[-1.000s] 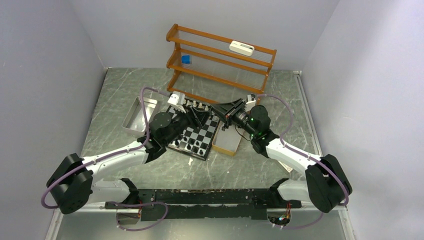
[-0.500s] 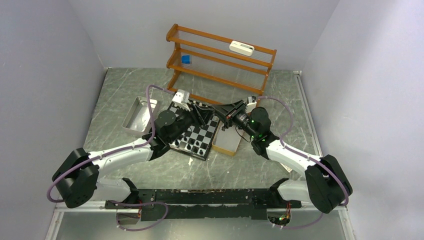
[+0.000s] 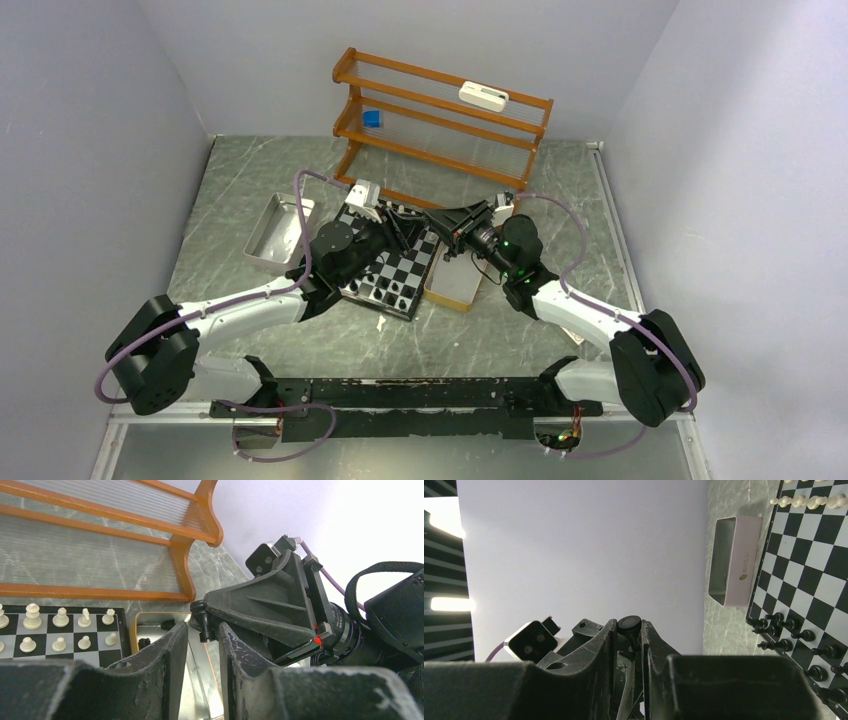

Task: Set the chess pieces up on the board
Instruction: Place the chess piece on the chessboard, then pick up the chess piece from the storage box.

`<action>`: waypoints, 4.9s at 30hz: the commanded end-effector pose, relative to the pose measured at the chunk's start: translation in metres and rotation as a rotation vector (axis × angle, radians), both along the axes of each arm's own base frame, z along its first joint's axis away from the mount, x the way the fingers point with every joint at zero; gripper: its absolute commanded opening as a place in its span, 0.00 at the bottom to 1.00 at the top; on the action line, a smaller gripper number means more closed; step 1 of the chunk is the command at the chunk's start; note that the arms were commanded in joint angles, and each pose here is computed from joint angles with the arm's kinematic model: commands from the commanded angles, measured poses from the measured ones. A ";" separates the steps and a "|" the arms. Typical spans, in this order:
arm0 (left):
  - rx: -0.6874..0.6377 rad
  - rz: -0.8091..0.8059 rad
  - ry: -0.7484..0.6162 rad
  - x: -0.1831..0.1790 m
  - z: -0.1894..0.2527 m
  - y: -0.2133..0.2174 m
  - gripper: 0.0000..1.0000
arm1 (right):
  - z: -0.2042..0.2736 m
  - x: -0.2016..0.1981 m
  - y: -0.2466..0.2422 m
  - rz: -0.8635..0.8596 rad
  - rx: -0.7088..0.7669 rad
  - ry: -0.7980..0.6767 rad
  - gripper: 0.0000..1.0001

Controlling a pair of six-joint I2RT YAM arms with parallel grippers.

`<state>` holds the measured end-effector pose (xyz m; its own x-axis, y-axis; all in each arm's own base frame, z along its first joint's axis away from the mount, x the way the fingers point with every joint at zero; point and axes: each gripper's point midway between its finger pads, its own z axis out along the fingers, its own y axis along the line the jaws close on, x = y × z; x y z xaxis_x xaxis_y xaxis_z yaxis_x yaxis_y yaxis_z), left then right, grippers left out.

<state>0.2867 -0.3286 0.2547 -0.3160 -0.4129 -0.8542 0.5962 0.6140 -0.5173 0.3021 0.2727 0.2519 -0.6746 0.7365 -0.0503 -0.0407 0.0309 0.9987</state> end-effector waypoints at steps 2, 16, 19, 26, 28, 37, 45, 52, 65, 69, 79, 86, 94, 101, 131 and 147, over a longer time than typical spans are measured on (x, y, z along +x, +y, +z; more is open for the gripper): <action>-0.043 -0.003 -0.036 0.001 0.017 -0.006 0.35 | 0.010 0.000 -0.005 -0.025 0.027 -0.031 0.20; -0.029 0.012 -0.072 0.000 0.023 0.000 0.13 | 0.000 -0.003 -0.003 -0.005 0.015 -0.023 0.20; -0.022 0.028 -0.087 -0.001 0.027 0.006 0.12 | -0.011 -0.007 -0.004 0.002 -0.012 -0.013 0.25; 0.014 0.040 -0.114 -0.004 0.036 0.014 0.07 | -0.031 -0.014 -0.008 0.003 -0.070 0.001 0.32; 0.038 0.028 -0.118 -0.004 0.034 0.012 0.05 | -0.031 -0.013 -0.008 0.005 -0.081 -0.006 0.32; 0.213 0.071 -0.045 -0.004 0.014 0.028 0.05 | -0.033 -0.016 -0.015 -0.008 -0.200 -0.061 0.43; 0.541 0.299 0.161 -0.006 -0.042 0.101 0.05 | -0.028 -0.034 -0.027 0.028 -0.389 -0.209 0.69; 0.591 0.545 0.231 -0.015 -0.065 0.168 0.05 | -0.026 -0.049 -0.033 0.087 -0.520 -0.316 1.00; 0.574 0.781 0.456 0.005 -0.119 0.259 0.05 | -0.034 -0.057 -0.053 0.091 -0.728 -0.401 1.00; 0.566 0.737 0.504 0.008 -0.139 0.256 0.05 | -0.037 -0.058 -0.052 0.103 -0.730 -0.403 1.00; 0.533 0.675 0.591 0.006 -0.182 0.248 0.05 | -0.031 -0.058 -0.054 0.093 -0.742 -0.416 1.00; 0.523 0.642 0.599 0.009 -0.192 0.243 0.05 | -0.027 -0.057 -0.057 0.082 -0.758 -0.424 1.00; 0.542 0.648 0.611 0.010 -0.202 0.246 0.05 | -0.030 -0.056 -0.055 0.090 -0.757 -0.417 1.00; 0.567 0.642 0.630 0.011 -0.208 0.246 0.07 | -0.028 -0.055 -0.055 0.084 -0.758 -0.418 1.00; 0.485 0.616 0.526 0.020 -0.148 0.237 0.52 | -0.051 -0.052 -0.070 0.040 -0.821 -0.334 1.00; 0.567 0.182 0.181 -0.015 -0.032 0.194 0.90 | -0.098 -0.005 -0.084 0.085 -1.202 -0.296 0.68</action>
